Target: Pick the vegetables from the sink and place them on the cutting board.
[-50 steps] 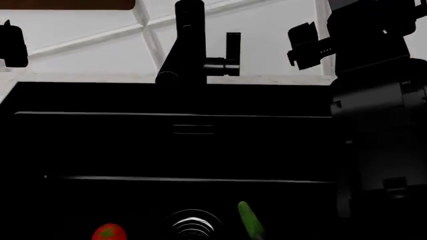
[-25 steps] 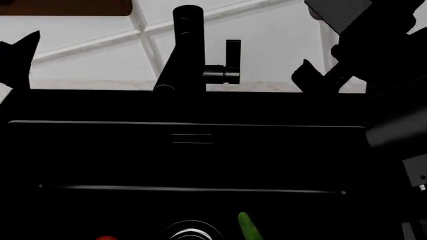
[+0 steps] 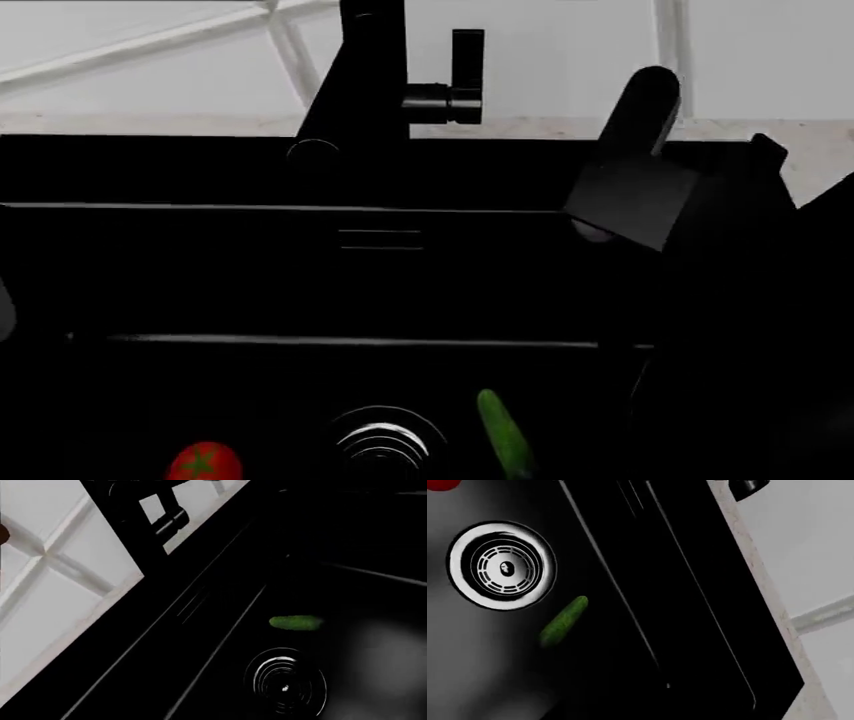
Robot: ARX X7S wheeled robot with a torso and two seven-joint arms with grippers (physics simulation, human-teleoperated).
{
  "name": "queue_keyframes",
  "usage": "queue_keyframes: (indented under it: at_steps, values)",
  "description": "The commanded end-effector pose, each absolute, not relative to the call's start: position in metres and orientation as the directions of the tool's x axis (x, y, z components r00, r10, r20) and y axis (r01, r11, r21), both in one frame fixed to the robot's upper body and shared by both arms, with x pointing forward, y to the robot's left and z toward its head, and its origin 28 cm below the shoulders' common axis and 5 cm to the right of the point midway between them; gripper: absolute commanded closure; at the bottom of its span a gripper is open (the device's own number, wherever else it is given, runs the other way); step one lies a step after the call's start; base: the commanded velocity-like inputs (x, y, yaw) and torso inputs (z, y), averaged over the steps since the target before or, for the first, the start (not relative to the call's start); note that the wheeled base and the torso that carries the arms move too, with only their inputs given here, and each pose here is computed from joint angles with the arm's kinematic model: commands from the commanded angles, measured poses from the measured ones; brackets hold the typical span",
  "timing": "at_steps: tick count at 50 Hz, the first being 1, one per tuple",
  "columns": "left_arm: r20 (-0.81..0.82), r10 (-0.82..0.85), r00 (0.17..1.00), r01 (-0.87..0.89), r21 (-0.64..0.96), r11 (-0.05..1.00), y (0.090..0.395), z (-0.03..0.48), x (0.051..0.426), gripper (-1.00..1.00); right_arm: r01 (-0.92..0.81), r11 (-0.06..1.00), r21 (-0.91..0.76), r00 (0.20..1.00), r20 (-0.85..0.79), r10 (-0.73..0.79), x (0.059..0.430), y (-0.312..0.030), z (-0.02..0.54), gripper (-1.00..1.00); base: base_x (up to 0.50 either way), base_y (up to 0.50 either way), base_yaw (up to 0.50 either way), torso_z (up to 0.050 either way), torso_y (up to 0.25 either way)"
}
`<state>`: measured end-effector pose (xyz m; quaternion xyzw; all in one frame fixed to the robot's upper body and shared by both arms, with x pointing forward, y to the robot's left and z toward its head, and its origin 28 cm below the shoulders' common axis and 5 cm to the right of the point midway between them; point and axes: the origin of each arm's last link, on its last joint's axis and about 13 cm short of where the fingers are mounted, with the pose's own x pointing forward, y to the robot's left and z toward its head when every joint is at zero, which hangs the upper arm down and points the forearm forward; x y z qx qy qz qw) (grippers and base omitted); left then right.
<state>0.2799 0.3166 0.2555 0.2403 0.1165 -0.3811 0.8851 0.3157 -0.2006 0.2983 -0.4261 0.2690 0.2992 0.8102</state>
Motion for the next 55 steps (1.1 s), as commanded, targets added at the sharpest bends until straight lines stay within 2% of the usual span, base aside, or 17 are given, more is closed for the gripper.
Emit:
queue_keyframes:
  at_steps: [1,12,17,18,20,24,37,55]
  values:
    - [-0.486,-0.637,0.598,0.8,0.314,0.512,0.313,0.246,0.272,-1.0,-0.814,0.398,-0.424,0.554,-0.772,0.311,0.303,-0.195,0.288,-1.0,0.0,0.0,0.0,-0.002,-0.25]
    - [-0.542,-0.639,0.547,0.835,0.301,0.46,0.305,0.237,0.269,-1.0,-0.844,0.367,-0.391,0.501,-0.82,0.277,0.302,-0.184,0.277,-1.0,0.0,0.0,0.0,-0.003,-0.25]
    - [-0.557,-0.636,0.534,0.843,0.292,0.452,0.305,0.233,0.271,-1.0,-0.847,0.4,-0.351,0.475,-0.837,0.271,0.308,-0.18,0.277,-1.0,0.0,0.0,0.0,-0.003,-0.25]
    - [-0.558,-0.622,0.549,0.83,0.279,0.482,0.305,0.234,0.274,-1.0,-0.84,0.414,-0.35,0.483,-0.829,0.28,0.31,-0.18,0.279,-1.0,0.0,0.0,0.0,0.0,0.0]
    - [-0.555,-0.637,0.535,0.843,0.294,0.452,0.303,0.236,0.276,-1.0,-0.829,0.432,-0.355,0.497,-0.822,0.278,0.315,-0.178,0.28,-1.0,-0.01,0.0,0.0,0.0,0.0]
    - [-0.606,-0.607,0.514,0.857,0.324,0.401,0.299,0.229,0.284,-1.0,-0.832,0.448,-0.328,0.475,-0.838,0.269,0.322,-0.175,0.278,-1.0,0.0,0.0,0.0,0.0,0.0]
    - [-0.693,-0.52,0.5,0.843,0.253,0.474,0.289,0.222,0.314,-1.0,-0.833,0.45,-0.321,0.47,-0.841,0.27,0.325,-0.17,0.276,-1.0,0.0,0.0,0.0,0.0,0.0]
    - [-0.78,-0.437,0.447,0.853,0.225,0.471,0.28,0.199,0.34,-1.0,-0.84,0.444,-0.313,0.46,-0.845,0.274,0.325,-0.169,0.274,-1.0,0.0,0.0,0.0,0.0,0.0]
